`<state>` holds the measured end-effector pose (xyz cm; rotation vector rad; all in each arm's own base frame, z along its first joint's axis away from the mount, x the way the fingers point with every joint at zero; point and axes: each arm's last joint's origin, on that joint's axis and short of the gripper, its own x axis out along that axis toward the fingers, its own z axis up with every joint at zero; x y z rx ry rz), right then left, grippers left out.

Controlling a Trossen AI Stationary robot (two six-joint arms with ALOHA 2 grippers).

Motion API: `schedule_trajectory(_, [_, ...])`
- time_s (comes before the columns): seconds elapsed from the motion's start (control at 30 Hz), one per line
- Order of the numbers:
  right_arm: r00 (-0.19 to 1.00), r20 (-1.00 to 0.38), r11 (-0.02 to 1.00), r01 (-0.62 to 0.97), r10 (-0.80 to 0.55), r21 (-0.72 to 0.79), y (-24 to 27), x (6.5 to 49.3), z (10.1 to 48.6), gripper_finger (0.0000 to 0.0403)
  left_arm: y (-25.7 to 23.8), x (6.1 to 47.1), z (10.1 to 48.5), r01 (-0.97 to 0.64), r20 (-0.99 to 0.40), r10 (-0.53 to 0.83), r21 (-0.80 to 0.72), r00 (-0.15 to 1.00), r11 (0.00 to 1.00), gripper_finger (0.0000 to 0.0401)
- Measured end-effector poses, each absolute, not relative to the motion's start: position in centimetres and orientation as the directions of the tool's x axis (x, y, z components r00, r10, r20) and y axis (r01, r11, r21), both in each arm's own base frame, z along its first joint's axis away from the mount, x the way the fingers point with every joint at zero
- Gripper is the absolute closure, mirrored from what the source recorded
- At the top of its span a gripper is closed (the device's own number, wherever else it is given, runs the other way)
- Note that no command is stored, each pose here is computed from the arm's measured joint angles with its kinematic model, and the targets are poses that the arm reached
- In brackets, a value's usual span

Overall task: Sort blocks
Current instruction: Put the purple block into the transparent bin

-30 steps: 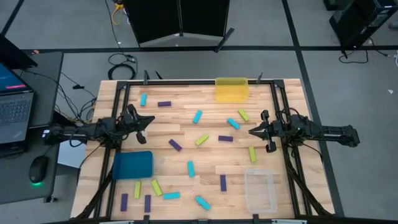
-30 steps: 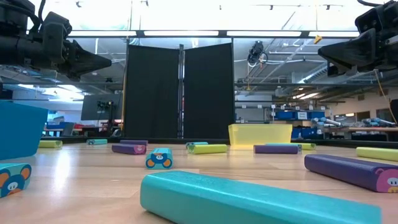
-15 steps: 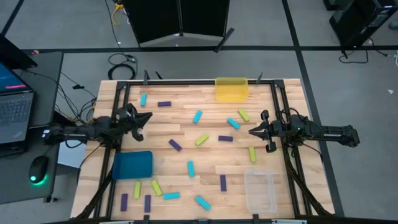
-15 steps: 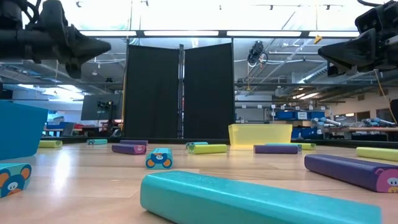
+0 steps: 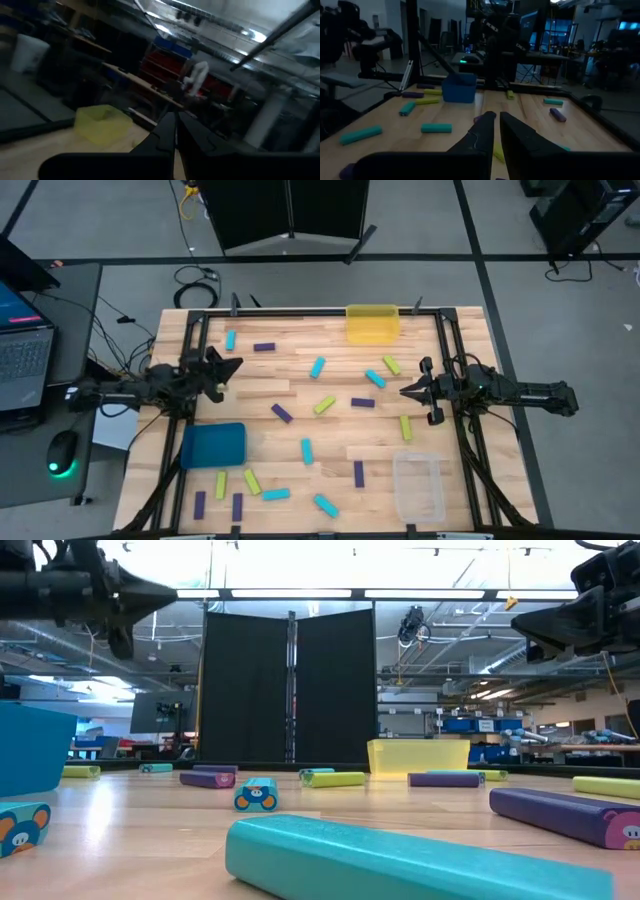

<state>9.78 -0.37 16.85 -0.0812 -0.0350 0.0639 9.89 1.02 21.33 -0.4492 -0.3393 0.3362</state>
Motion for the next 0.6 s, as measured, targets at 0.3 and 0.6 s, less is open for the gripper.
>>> schedule_trajectory(0.3, [0.975, 0.224, 0.982, 0.054, -0.012, -0.183, -0.6, 9.5, 18.7, 0.0359, 2.3, 13.7, 26.8, -0.593, -0.116, 0.585, -0.264, 0.803, 0.761, 0.0363])
schedule_trajectory(0.6, [0.765, 0.507, 0.912, 0.268, -0.397, 0.311, -1.8, 8.1, 21.6, 0.0359, 7.7, 21.4, 26.7, -0.656, -0.619, 0.496, -0.043, 0.609, 0.753, 0.0283])
